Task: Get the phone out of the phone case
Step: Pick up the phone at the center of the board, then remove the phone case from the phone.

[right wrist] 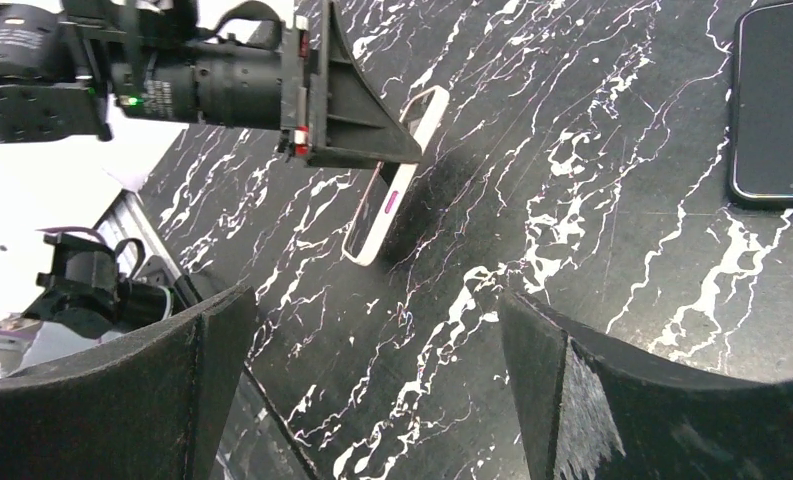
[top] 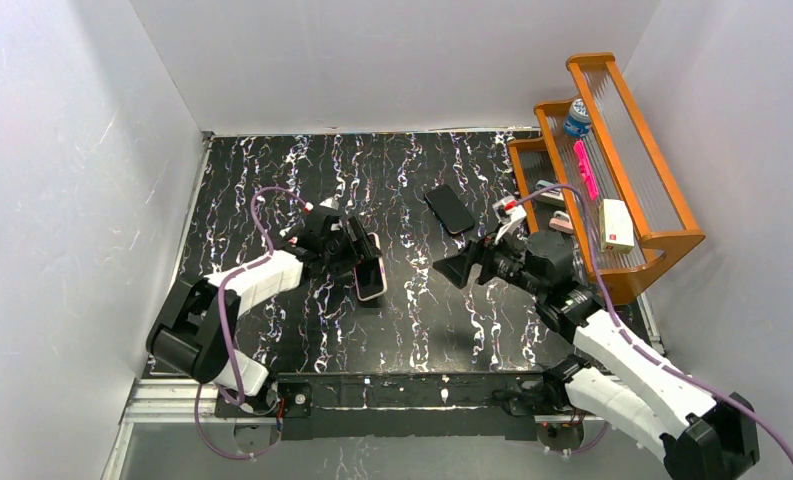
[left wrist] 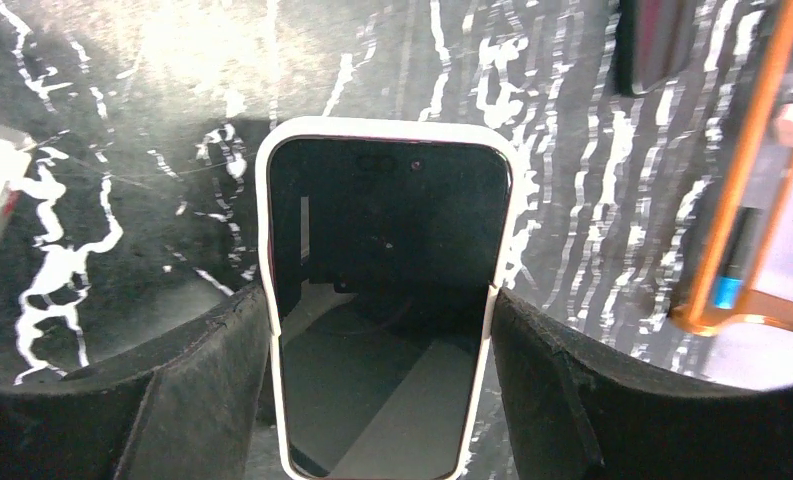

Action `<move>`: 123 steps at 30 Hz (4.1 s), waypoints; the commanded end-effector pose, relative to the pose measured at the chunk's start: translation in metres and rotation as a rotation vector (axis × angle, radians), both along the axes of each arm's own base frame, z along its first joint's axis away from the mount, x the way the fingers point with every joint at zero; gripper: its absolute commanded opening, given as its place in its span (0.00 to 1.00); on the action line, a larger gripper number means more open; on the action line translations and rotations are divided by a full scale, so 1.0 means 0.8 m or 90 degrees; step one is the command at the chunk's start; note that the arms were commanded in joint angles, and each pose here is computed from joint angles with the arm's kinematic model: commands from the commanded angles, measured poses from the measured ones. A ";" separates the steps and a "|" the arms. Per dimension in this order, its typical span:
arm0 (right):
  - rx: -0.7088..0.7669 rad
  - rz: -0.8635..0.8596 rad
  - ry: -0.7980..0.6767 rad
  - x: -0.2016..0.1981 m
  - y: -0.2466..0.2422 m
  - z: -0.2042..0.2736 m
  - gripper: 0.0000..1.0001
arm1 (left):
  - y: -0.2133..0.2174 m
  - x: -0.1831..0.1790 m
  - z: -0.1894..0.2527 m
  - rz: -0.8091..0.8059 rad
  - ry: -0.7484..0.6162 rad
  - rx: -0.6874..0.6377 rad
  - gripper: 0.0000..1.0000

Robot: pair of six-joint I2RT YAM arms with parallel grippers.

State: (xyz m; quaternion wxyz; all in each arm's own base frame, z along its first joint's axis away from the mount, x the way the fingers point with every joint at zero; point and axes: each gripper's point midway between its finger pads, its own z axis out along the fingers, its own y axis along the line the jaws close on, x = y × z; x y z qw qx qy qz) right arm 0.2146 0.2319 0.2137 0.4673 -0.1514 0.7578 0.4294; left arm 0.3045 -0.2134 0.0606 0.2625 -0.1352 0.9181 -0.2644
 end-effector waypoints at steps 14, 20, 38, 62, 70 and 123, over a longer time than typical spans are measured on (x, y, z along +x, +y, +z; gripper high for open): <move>0.060 -0.211 -0.018 0.051 -0.002 0.000 0.99 | -0.049 0.001 0.133 0.003 -0.144 -0.281 0.00; 0.014 -0.203 0.020 0.055 0.005 -0.023 0.99 | -0.064 -0.001 0.139 0.012 -0.142 -0.319 0.00; -0.004 0.005 0.091 0.015 0.104 -0.033 0.99 | -0.096 -0.006 0.141 0.072 -0.146 -0.330 0.00; 0.082 -0.018 0.130 0.003 0.083 -0.021 0.01 | -0.062 -0.038 0.184 -0.015 -0.322 -0.198 0.98; 0.227 0.051 0.158 -0.002 0.063 0.010 0.01 | -0.036 -0.061 0.206 -0.110 -0.420 -0.101 0.96; 0.290 0.158 0.089 -0.046 0.064 0.051 0.99 | -0.042 -0.060 0.266 0.035 -0.353 -0.550 0.00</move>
